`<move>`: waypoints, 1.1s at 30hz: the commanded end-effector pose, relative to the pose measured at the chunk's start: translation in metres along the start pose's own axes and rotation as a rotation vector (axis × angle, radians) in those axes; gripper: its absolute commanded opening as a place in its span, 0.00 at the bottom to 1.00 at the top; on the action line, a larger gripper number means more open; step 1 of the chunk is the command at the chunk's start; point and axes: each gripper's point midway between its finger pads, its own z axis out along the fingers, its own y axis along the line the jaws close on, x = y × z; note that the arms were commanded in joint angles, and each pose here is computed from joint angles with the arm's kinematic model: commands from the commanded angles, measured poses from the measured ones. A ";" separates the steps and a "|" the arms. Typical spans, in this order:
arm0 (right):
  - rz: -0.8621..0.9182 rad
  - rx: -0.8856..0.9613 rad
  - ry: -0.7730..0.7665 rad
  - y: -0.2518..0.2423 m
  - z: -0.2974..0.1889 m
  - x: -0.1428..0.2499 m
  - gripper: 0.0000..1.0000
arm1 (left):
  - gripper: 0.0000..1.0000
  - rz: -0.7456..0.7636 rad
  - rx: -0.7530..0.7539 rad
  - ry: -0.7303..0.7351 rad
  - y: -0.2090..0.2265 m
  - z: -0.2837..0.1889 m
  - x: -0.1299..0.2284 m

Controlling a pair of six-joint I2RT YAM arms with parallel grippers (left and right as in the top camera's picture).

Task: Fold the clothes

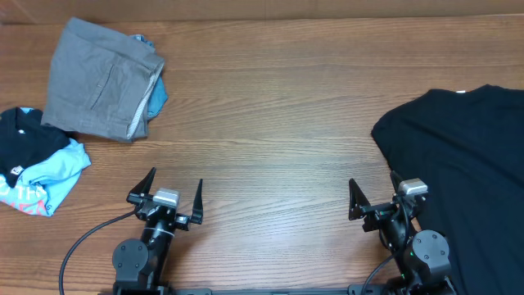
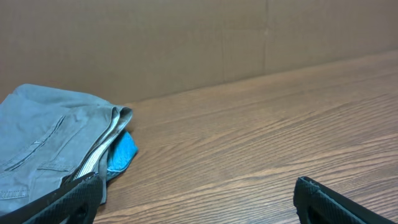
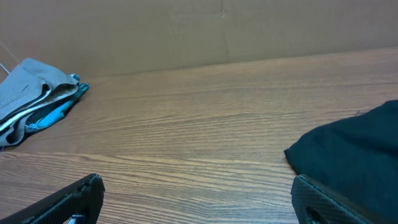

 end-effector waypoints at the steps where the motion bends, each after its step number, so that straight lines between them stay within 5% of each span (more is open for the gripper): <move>1: 0.007 0.006 -0.014 -0.001 0.000 -0.002 1.00 | 1.00 -0.010 -0.010 -0.002 0.002 0.000 0.001; 19: 0.007 0.004 -0.038 -0.001 0.000 -0.008 1.00 | 1.00 0.044 -0.098 0.018 0.017 -0.001 0.004; 25: 0.007 -0.022 -0.034 0.004 -0.001 -0.007 1.00 | 1.00 -0.113 -0.076 0.008 0.013 -0.001 0.003; 33: 0.053 -0.063 -0.193 0.017 -0.017 -0.067 1.00 | 1.00 -0.091 0.038 -0.135 -0.002 -0.012 -0.063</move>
